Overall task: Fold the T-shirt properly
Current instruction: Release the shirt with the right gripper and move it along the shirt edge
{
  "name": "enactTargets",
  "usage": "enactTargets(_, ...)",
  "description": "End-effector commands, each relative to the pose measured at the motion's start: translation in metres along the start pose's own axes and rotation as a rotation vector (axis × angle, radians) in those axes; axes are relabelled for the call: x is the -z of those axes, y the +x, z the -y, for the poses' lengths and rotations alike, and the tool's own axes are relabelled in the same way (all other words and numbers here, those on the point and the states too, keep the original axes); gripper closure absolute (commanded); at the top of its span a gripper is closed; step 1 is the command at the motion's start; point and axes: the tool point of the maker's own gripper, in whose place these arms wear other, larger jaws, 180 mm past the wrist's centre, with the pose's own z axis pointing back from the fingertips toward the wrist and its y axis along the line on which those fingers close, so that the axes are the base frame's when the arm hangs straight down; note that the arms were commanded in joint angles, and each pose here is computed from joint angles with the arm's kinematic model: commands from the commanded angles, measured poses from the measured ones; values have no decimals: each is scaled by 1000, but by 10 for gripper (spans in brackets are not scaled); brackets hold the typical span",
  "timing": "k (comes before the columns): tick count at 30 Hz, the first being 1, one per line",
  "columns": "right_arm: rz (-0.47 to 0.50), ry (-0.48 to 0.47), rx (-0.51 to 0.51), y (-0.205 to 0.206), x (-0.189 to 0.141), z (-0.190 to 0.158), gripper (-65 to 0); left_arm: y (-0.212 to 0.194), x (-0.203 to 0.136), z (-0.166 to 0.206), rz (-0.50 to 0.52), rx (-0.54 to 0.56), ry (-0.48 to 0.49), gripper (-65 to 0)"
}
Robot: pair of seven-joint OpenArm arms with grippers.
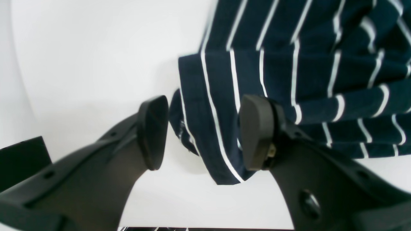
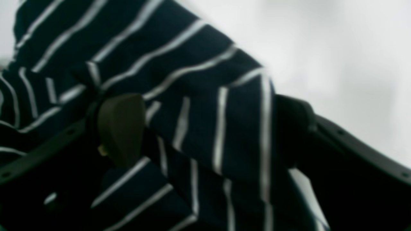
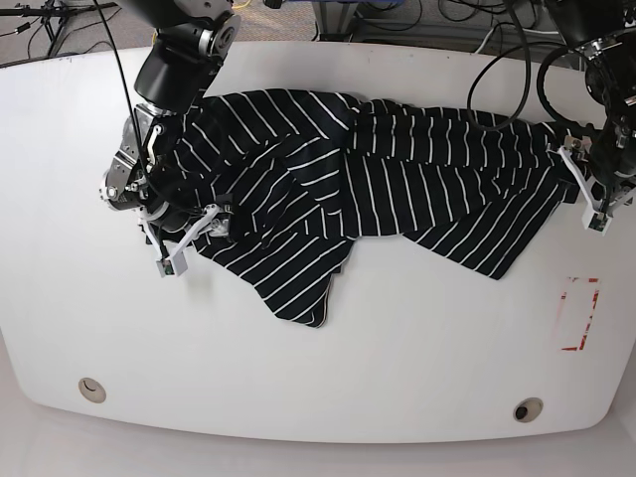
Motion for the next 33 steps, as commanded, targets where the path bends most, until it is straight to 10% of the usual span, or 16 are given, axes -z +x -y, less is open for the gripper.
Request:
enactTargets(1,-15,-9,-10,0,-1,3,-564,14,-12,-22,47,-18,59,-324)
enactTargets(4,-17,-9,-10,-1,-1,3,-506,16,-19,-43,75,-76,102,-324)
enactTargets(14,-17,-9,-14,0,-1,3,-10,1,-16,-86,91,-321,132,-407)
enactTargets(33,-13,-10,-16,1,-2,3,-17,-29,19,-39,10,-479,-165,-460)
